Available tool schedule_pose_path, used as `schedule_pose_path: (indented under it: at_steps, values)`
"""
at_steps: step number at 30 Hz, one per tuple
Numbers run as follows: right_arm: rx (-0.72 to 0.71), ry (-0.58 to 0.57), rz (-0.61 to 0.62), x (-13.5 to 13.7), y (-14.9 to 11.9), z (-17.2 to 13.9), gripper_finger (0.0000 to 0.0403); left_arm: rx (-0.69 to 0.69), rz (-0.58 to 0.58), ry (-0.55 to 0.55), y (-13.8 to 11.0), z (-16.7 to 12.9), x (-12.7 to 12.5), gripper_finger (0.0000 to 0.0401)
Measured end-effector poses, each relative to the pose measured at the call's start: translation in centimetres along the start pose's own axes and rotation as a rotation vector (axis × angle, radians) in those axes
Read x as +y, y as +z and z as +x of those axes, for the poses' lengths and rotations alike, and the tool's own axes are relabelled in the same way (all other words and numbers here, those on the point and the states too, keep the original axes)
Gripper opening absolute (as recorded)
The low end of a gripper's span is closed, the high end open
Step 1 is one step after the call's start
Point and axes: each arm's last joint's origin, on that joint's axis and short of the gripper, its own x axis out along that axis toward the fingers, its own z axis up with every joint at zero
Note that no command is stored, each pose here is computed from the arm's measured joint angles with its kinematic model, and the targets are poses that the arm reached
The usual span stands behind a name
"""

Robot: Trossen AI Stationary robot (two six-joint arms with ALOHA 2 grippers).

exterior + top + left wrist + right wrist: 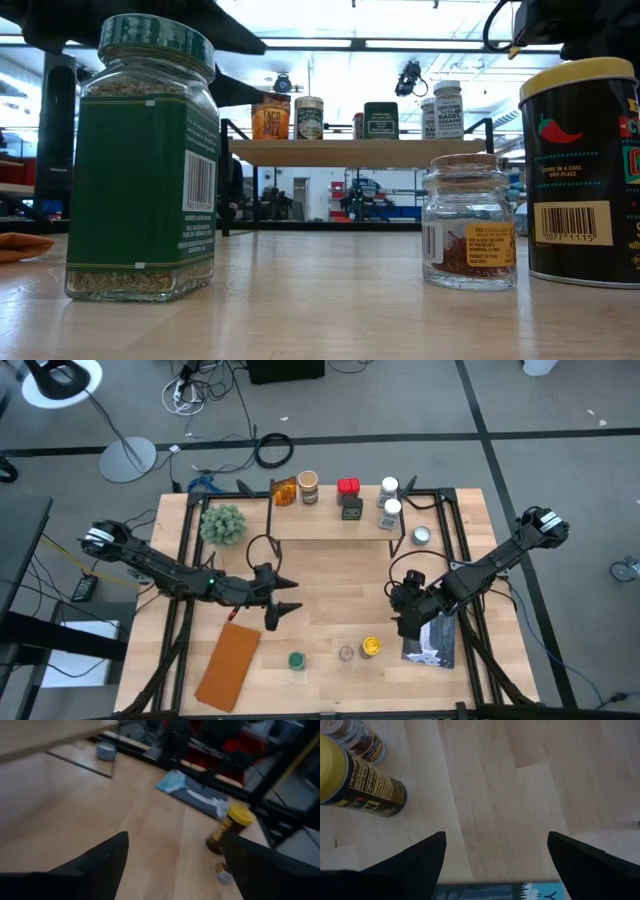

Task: Shelf spices
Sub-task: Put the green seasoning bottle on the shelf

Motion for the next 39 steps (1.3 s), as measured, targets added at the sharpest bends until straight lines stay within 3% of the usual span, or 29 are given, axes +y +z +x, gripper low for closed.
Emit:
schedule_pose_path:
  at_steps: [6, 10, 13, 18, 27, 39]
  values:
    - [-0.004, 0.003, 0.006, 0.0, 0.0, 0.0, 0.0346, 0.082, 0.207, -0.098, 1.1, 0.1, -2.1, 0.032]
    - [-0.005, 0.004, 0.007, 0.0, 0.1, 0.0, 0.0346, 0.249, 0.358, -0.056, 2.5, -0.2, -3.9, 0.0309]
    - [-0.006, 0.004, 0.007, 0.0, 0.1, 0.0, 0.0346, 0.406, 0.406, 0.017, 2.6, -0.9, -4.5, 0.0302]
    - [-0.005, 0.004, 0.007, 0.0, 0.1, 0.0, 0.0346, 0.558, 0.364, 0.077, 1.2, -1.6, -5.1, 0.0299]
    - [-0.012, 0.01, 0.009, 0.1, 0.1, 0.0, 0.0346, 0.662, 0.294, 0.106, -2.9, -0.4, -6.7, 0.0298]
    - [-0.015, 0.013, 0.001, 0.1, 0.2, 0.0, 0.0346, 0.665, -0.019, 0.165, -8.5, 3.0, -8.1, 0.0298]
